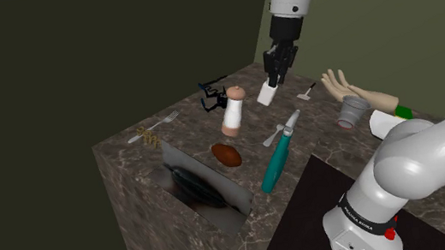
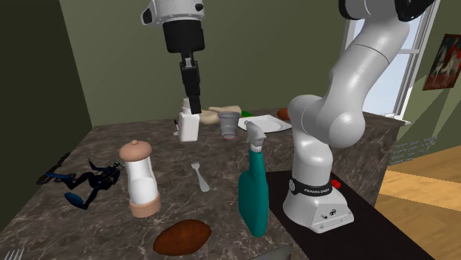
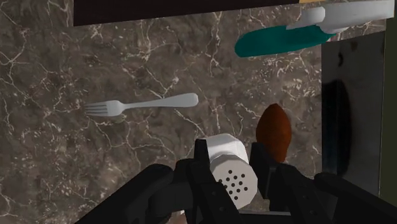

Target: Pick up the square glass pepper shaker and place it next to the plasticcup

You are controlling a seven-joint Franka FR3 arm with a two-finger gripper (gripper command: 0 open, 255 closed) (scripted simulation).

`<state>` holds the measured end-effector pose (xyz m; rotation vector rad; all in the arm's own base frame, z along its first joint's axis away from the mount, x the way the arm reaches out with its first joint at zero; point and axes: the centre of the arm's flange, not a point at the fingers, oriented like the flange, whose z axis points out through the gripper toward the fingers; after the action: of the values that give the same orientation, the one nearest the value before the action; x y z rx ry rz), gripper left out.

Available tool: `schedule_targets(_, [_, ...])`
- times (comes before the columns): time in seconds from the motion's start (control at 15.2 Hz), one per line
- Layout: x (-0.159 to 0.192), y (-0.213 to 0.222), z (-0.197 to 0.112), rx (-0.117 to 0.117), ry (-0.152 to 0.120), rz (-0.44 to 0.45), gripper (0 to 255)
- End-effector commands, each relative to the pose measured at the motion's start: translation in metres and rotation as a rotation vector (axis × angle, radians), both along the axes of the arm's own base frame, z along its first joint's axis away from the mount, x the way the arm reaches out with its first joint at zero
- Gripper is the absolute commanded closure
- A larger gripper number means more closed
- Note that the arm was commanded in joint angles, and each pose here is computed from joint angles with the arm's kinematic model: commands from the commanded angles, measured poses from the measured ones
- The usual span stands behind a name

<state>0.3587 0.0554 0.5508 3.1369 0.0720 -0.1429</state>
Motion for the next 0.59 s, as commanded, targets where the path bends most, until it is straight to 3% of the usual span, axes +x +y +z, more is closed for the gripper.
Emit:
schedule_targets(0.0, [-0.003,-0.024,0.001,0.0,0.0,0.002,255])
schedule_targets(0.53, [-0.007,-0.13,0.001,0.0,0.0,0.002,255])
